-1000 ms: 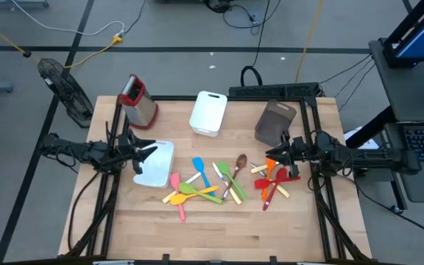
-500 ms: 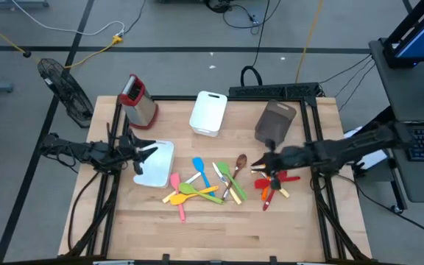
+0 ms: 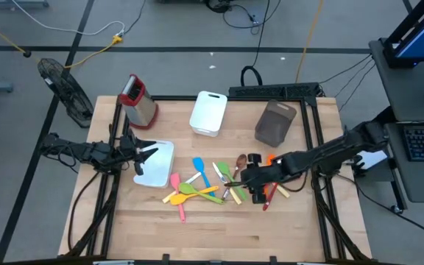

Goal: Pick & Place Kitchen Items
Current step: Put the green spatula into the black bin

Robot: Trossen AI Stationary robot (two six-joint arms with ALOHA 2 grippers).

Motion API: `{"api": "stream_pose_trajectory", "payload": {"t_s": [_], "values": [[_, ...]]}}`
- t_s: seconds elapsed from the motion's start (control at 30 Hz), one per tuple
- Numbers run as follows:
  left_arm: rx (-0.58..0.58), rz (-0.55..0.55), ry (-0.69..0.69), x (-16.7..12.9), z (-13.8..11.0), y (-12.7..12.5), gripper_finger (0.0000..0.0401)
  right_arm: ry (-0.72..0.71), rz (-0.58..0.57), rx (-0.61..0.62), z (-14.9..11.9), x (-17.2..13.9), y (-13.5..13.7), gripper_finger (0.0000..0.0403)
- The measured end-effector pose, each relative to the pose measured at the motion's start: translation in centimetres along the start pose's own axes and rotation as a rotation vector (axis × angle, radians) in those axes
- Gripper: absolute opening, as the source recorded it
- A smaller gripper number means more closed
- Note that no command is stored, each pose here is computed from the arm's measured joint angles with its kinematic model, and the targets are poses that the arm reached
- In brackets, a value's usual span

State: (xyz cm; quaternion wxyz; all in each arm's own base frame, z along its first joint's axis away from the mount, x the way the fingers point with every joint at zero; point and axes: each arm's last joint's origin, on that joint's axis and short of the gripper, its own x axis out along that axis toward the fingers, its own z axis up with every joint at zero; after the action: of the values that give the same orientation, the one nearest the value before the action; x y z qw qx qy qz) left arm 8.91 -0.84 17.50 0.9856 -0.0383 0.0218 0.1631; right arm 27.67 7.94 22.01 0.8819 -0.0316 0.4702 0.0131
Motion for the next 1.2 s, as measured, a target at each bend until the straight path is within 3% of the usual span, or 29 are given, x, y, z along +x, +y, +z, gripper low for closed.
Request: {"api": "stream_pose_trajectory", "payload": {"t_s": [0.23, 0.5, 0.8, 1.2], "values": [[-0.001, 0.000, 0.001, 0.0, 0.0, 0.0, 0.0141, 0.057, -0.031, 0.113, 0.8, 1.3, 0.1, 0.0235], [-0.002, 0.000, 0.000, 0.0, 0.0, 0.0, 0.0141, 0.129, -0.056, 0.297, 0.2, 2.7, 0.0, 0.0232], [-0.002, 0.000, -0.001, 0.0, 0.0, 0.0, 0.0141, 0.204, -0.069, 0.359, -0.4, 5.1, -0.4, 0.0232], [-0.001, 0.000, 0.000, 0.0, 0.0, 0.0, 0.0141, 0.190, 0.034, 0.447, 0.3, 5.5, -1.2, 0.0231]]}}
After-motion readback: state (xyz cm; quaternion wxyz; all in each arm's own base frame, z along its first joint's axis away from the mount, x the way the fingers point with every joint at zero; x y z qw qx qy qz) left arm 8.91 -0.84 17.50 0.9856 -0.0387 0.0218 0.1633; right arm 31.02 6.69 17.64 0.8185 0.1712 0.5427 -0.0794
